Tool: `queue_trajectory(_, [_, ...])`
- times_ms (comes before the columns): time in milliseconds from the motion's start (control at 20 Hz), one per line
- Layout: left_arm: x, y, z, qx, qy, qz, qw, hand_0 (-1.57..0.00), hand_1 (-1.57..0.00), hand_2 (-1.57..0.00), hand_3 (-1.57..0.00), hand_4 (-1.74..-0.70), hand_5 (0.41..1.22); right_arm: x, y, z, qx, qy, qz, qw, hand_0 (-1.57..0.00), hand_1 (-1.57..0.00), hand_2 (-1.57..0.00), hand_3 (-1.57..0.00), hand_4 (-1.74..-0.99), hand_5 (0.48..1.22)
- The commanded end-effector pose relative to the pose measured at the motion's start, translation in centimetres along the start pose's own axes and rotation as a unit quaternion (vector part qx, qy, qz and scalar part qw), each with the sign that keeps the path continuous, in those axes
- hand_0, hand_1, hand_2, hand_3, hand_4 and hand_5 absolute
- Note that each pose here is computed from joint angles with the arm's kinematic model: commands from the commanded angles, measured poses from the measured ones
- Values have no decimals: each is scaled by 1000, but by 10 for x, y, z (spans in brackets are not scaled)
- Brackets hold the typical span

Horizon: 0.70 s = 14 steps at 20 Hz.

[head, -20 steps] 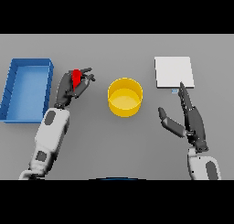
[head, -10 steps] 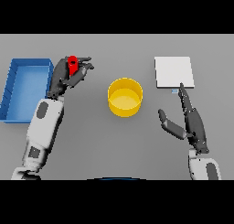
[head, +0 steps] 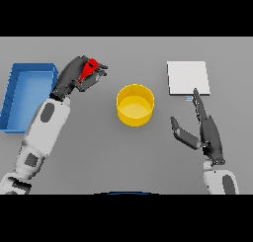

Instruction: Pick up the red beaker and tilt it to pour out 1 green nut into yellow bowl. Pick up the yellow bowl and place it on the metallic measuring scale.

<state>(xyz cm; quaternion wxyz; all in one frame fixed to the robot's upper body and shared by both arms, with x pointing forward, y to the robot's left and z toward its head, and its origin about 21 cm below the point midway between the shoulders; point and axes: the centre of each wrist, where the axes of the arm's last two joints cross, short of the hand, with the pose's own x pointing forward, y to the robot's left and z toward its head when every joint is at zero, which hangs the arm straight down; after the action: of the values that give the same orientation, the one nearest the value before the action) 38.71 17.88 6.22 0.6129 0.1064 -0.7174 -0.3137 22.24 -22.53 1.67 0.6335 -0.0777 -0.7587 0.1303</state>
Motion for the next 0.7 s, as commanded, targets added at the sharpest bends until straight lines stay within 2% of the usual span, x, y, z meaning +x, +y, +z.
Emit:
queue_trajectory(0, [6, 1, -2, -16, 1, -38, 999, -1568, -1568, -1568, -1567, -1737, 1125, 1, -1, 0, 2, 4, -1, 1000, 1, 1, 1, 1, -1186, 660])
queue_trajectory(300, [41, -9, -19, -85, -8, -229, 970, -1570, -1570, -1570, -1570, -1740, 1162, 0, 1, 2, 6, 13, -12, 1000, 1, 1, 1, 1, -1181, 669])
queue_trajectory(500, [57, -25, -27, -139, -16, -367, 920, -1571, -1571, -1571, -1571, -1741, 1197, -1, 1, 5, 1, 10, -12, 1000, 1, 1, 1, 1, -1187, 676])
queue_trajectory(550, [61, -28, -32, -152, -14, -400, 904, -1571, -1571, -1571, -1571, -1689, 1202, 0, 0, 3, 1, 12, -15, 1000, 1, 1, 1, 1, -1191, 675])
queue_trajectory(650, [70, -31, -37, -176, -19, -455, 873, -1571, -1571, -1571, -1436, -1705, 1209, 0, 0, 4, 3, 15, -21, 1000, 1, 1, 1, 1, -1191, 675])
